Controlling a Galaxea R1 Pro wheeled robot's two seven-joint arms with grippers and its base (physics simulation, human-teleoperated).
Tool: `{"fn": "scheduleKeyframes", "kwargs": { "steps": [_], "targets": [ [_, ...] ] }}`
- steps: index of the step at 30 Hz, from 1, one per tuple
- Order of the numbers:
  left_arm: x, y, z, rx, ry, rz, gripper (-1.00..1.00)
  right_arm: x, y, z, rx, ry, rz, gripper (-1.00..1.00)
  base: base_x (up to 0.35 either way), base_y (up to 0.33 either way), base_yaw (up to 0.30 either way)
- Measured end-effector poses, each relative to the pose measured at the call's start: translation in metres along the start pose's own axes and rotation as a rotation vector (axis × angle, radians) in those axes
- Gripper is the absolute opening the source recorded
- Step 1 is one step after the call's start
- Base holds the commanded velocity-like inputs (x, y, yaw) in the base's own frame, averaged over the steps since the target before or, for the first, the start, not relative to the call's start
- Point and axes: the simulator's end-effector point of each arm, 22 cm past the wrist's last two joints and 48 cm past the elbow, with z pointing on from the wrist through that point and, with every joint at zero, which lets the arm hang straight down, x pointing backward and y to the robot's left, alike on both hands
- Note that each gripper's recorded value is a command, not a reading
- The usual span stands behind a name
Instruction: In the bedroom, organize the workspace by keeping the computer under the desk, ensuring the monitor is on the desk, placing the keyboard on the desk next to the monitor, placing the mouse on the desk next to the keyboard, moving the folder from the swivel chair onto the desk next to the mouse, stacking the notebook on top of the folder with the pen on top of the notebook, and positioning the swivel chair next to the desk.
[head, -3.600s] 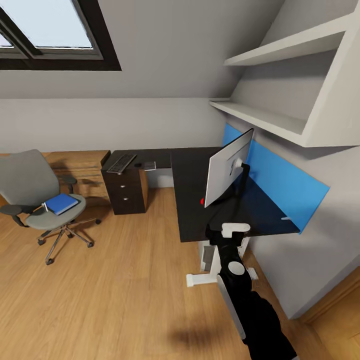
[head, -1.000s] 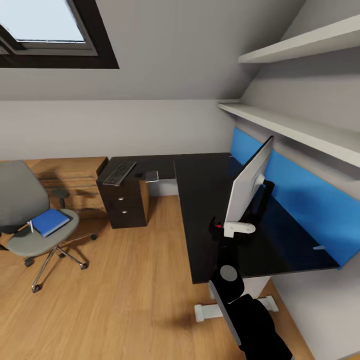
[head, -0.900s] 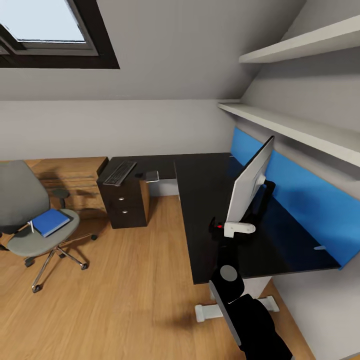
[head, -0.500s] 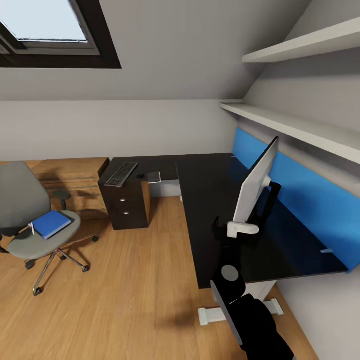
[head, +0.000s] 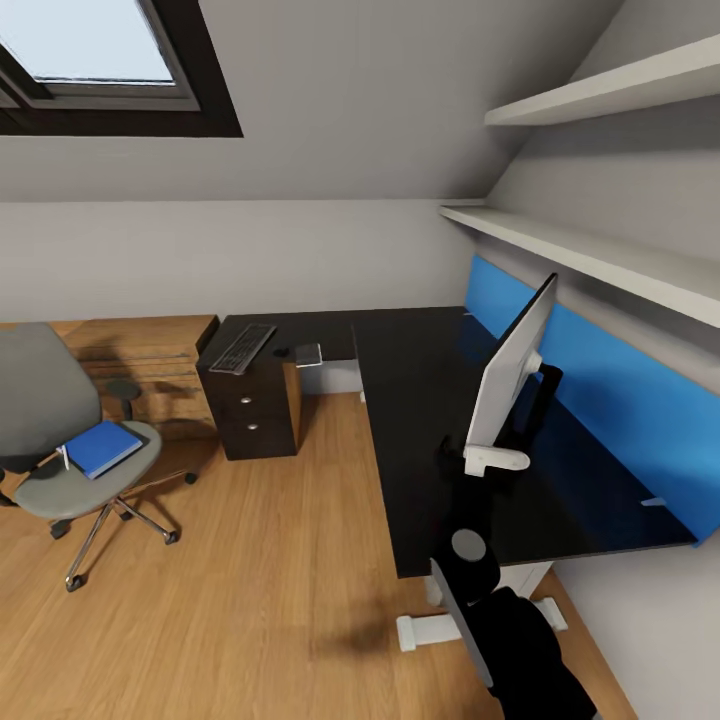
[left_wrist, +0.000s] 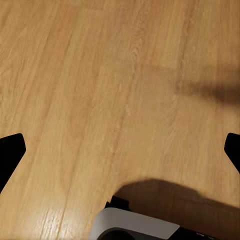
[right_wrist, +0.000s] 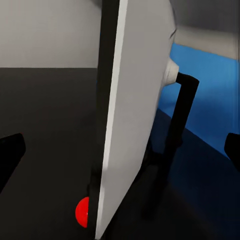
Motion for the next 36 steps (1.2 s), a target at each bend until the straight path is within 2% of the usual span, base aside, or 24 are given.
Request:
{"fn": "scheduleKeyframes", "kwargs": {
  "steps": [7,22,36],
  "targets": [
    [0.000,0.000,0.000,-0.001,0.000,0.000,1.00,0.002,-0.006,0.003,0.012,0.007,0.002,1.00,0.007,0.001,0.000],
    [0.000,0.000,0.000,0.000,0.000,0.000,1.00,0.004,-0.010,0.005,0.018,0.008,-0.003,1.00,0.115,0.065,0.000],
    [0.001,0.000,0.000,-0.001,0.002,0.000,1.00,0.012,-0.035,0.016,0.056,0.019,-0.014,1.00,0.004,0.002,0.000]
  ]
}}
